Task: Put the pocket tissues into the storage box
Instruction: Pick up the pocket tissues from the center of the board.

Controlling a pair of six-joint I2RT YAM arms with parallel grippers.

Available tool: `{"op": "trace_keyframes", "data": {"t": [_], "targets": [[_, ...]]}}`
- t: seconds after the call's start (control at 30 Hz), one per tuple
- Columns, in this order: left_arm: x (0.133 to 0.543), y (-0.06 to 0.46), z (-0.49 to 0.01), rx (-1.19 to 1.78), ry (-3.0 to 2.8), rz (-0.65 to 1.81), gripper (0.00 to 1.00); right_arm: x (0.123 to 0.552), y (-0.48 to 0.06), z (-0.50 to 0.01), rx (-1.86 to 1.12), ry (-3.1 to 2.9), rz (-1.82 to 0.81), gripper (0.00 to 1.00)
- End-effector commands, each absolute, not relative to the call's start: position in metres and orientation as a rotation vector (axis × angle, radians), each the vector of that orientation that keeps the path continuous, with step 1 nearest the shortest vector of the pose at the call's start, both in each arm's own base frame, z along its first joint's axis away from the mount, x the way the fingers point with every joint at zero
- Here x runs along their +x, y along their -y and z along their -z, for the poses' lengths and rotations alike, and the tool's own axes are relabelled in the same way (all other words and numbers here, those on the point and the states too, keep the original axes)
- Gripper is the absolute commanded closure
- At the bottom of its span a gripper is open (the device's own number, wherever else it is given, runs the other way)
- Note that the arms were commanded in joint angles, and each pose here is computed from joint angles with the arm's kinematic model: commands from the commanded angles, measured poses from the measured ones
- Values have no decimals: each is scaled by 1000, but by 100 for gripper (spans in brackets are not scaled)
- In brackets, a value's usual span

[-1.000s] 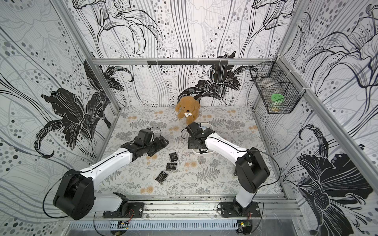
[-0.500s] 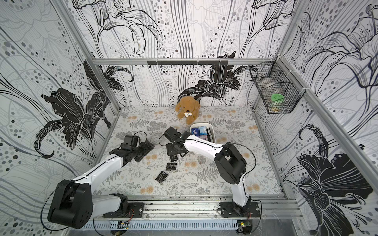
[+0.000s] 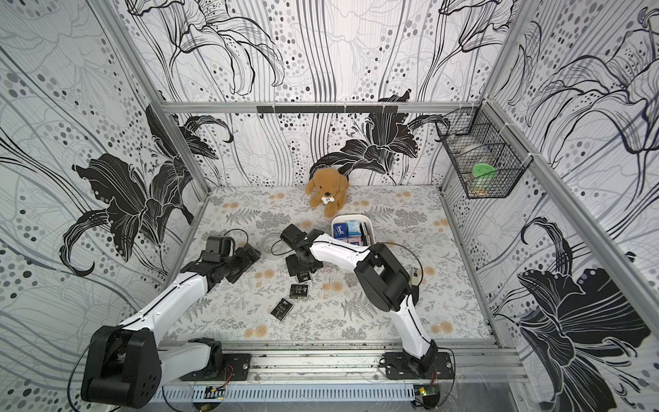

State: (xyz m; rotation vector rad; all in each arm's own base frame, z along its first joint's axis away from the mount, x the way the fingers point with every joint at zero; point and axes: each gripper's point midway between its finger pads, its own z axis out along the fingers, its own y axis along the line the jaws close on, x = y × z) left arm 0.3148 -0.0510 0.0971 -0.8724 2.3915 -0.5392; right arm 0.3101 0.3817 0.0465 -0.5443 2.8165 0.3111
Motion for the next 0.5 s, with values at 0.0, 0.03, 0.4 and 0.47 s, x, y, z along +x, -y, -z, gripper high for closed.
{"op": "trace_keyframes", "data": {"t": [0.0, 0.03, 0.4, 0.47], "targets": [[318, 51, -104, -836, -2381, 552, 11, 301, -378, -34, -595, -2848, -227, 22], [318, 51, -104, -839, -2379, 551, 11, 300, -378, -32, -601, -2849, -215, 23], [317, 50, -109, -831, -2374, 548, 11, 299, -376, -22, -585, -2868, -142, 51], [318, 50, -112, -825, -2373, 546, 11, 300, -377, -27, -574, -2856, -160, 54]]}}
